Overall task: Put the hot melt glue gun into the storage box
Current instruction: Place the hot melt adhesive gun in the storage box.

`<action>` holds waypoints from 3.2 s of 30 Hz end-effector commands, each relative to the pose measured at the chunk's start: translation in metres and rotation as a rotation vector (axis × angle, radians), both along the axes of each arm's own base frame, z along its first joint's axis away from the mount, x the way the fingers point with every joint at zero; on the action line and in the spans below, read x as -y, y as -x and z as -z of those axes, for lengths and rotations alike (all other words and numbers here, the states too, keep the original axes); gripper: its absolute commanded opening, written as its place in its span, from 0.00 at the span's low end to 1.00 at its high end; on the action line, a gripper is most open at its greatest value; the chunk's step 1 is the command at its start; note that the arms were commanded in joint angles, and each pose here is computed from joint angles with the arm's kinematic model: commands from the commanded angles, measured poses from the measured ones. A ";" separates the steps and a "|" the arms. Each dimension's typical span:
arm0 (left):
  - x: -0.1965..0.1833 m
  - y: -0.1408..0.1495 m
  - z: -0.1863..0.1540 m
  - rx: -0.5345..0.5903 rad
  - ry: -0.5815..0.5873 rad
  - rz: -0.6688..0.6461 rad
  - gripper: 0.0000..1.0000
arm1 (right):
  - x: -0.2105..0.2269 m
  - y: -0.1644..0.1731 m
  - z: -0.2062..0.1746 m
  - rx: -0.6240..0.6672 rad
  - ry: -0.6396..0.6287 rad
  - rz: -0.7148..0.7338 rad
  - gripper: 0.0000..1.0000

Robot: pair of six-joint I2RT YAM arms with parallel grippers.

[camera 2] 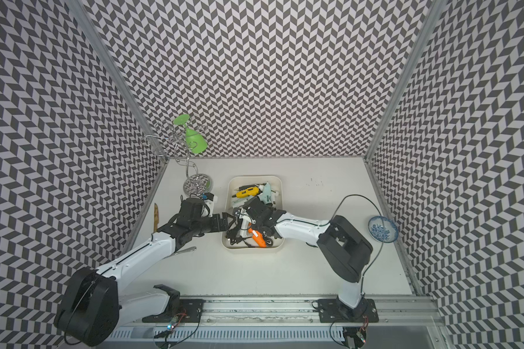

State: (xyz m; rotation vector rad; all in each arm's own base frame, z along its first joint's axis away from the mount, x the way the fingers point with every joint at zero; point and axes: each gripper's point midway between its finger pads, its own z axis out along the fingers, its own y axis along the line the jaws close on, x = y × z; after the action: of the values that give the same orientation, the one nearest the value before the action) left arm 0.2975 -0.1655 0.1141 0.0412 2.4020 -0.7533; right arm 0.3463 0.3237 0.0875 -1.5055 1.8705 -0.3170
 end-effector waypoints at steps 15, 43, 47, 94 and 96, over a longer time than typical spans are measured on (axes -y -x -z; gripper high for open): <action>-0.013 -0.011 -0.035 0.125 -0.013 -0.088 0.90 | -0.002 0.001 -0.021 -0.085 -0.088 0.140 0.65; -0.044 -0.056 -0.093 0.294 0.006 -0.158 0.91 | -0.077 0.043 0.013 -0.554 -0.597 0.120 0.31; -0.045 -0.055 -0.088 0.287 0.002 -0.159 0.91 | -0.064 0.051 0.049 -0.576 -0.544 0.166 0.25; 0.080 0.023 0.053 0.020 -0.039 0.229 0.86 | 0.050 -0.049 0.072 -0.450 -0.536 0.642 0.40; 0.081 0.019 0.045 0.037 -0.046 0.231 0.86 | 0.049 -0.051 0.063 -0.431 -0.550 0.626 0.43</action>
State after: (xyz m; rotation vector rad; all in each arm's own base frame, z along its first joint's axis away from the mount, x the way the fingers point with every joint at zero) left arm 0.2784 -0.2494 0.0729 0.3511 2.3643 -0.8432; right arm 0.4292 0.3217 0.0915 -0.6025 2.2278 0.4424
